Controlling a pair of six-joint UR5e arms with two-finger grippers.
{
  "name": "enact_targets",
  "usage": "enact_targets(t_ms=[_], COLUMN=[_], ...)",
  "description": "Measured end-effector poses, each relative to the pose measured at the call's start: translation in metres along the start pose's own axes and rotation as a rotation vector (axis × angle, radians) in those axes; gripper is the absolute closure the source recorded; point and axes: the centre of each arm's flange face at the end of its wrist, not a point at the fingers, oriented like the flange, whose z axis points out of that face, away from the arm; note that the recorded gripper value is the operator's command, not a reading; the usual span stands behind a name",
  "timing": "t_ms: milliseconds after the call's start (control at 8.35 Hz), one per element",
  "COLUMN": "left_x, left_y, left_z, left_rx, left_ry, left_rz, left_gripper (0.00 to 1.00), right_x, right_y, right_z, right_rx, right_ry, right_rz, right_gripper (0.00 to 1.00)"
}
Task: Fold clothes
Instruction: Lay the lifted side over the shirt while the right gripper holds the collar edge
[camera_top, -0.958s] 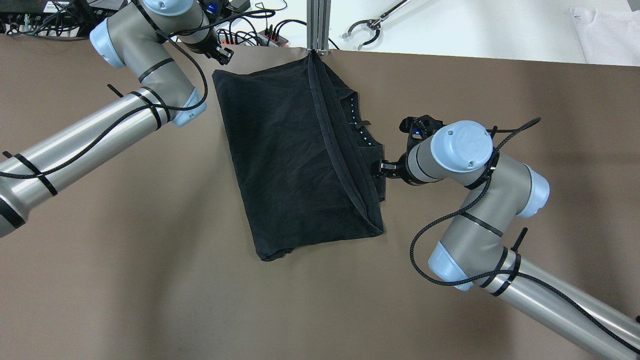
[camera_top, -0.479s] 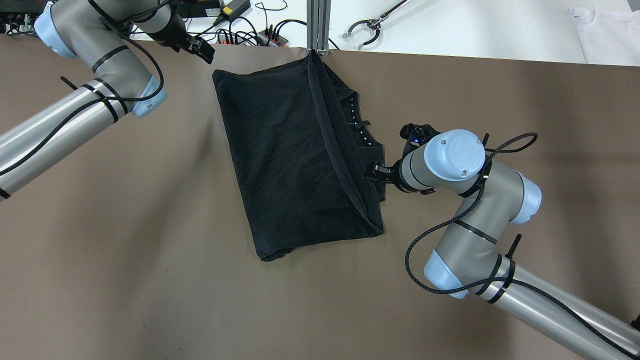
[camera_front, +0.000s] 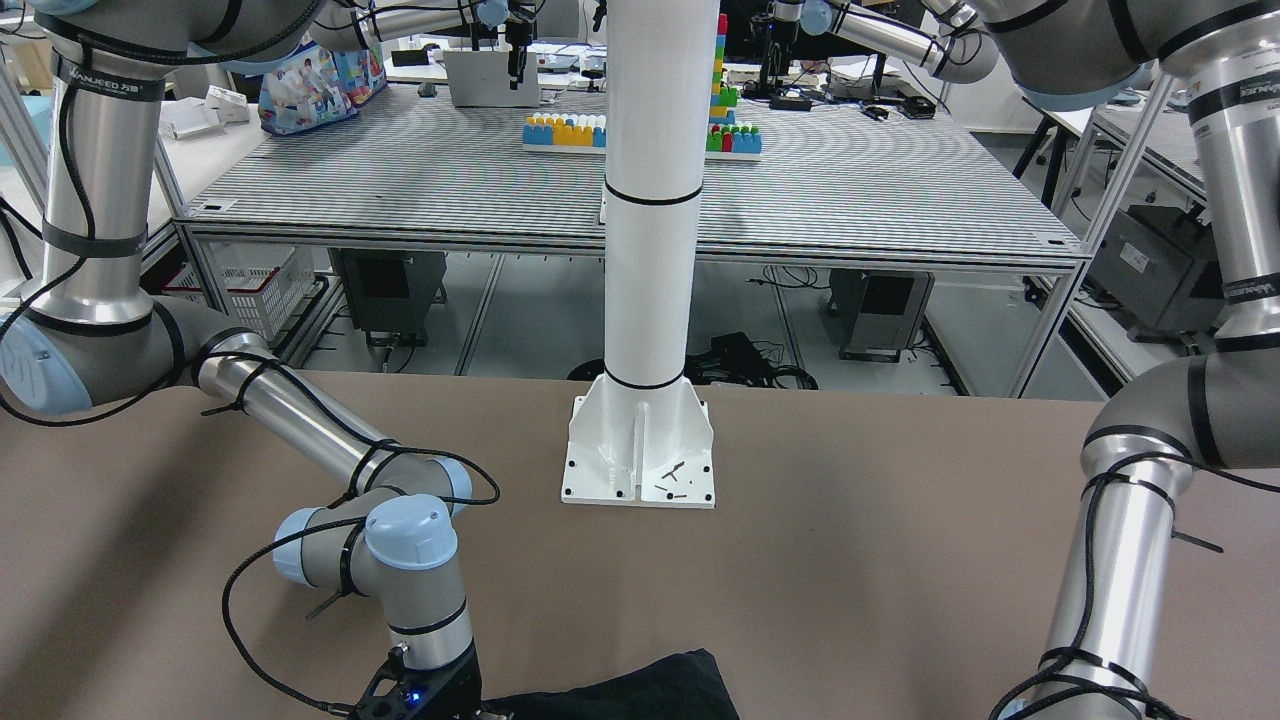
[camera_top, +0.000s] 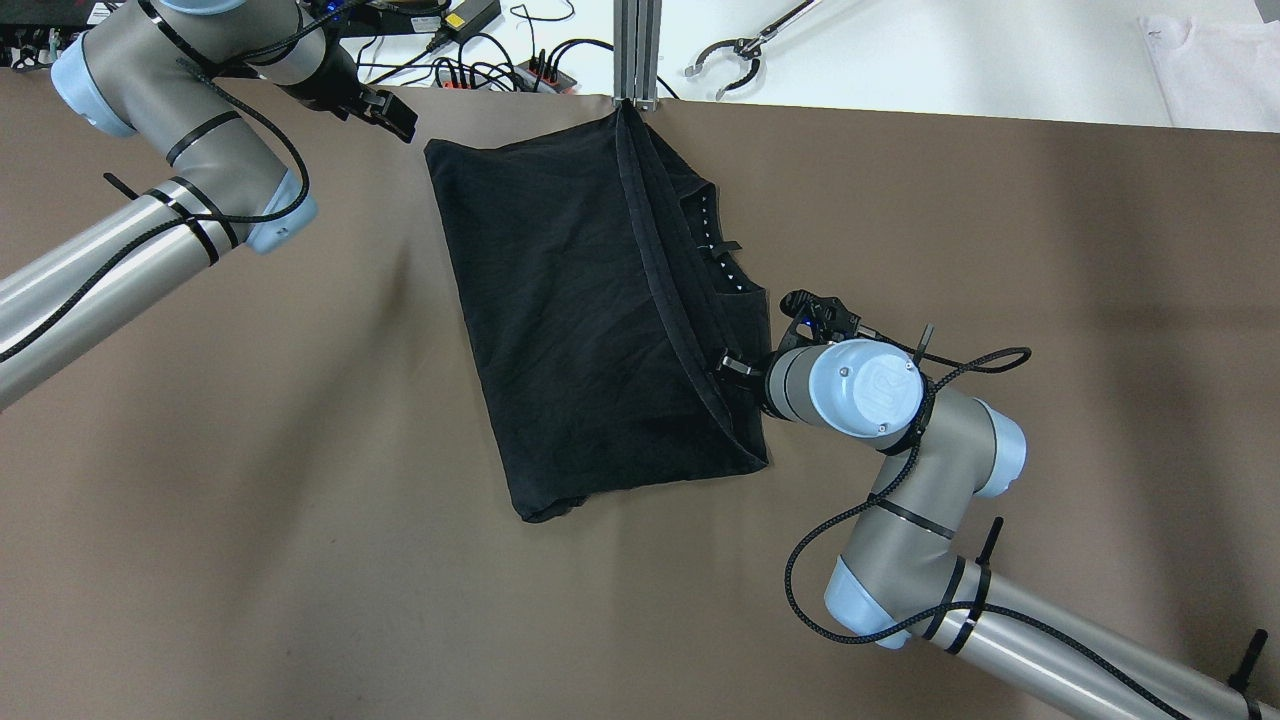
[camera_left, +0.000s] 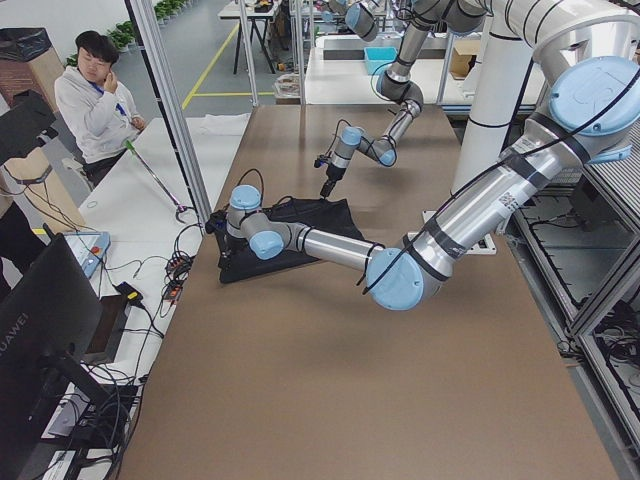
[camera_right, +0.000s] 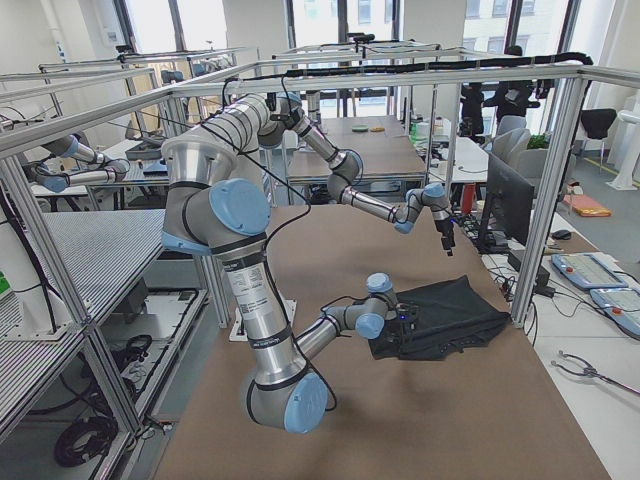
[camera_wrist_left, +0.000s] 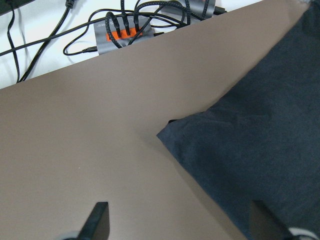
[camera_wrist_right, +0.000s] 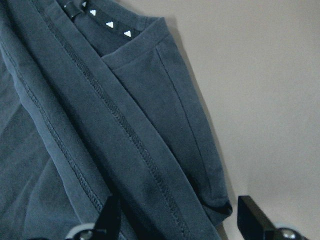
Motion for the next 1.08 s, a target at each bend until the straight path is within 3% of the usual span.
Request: enact_targets(t_ms=[120, 240, 359, 479, 599, 1078], left_x=[-0.001, 0.002, 0.004, 0.005, 0.006, 0.007], left_y=[0.002, 0.004, 0.007, 0.009, 0.012, 0.018], left_z=[0.002, 0.004, 0.007, 0.009, 0.012, 0.018], left_rx=[-0.002, -0.005, -0.009, -0.012, -0.016, -0.024], left_ry=[-0.001, 0.001, 0.002, 0.003, 0.003, 0.004], left_rz=[-0.001, -0.001, 0.000, 0.002, 0.003, 0.000], left_gripper=[0.00, 0.00, 0.00, 0.00, 0.00, 0.00], right_x=[0.004, 0.007, 0.009, 0.011, 0.011, 0.008], right_y=[0.005, 0.007, 0.008, 0.008, 0.008, 0.008], right_z=[0.006, 0.009, 0.011, 0.011, 0.012, 0.006], right_rx=[0.011, 0.016, 0.017, 0.019, 0.019, 0.018], right_ry=[-0.009, -0.010, -0.009, -0.009, -0.009, -0.022], right_rz=[0.001, 0.000, 0.000, 0.002, 0.003, 0.003], right_gripper=[0.38, 0.52, 0.76, 0.94, 1.00, 1.00])
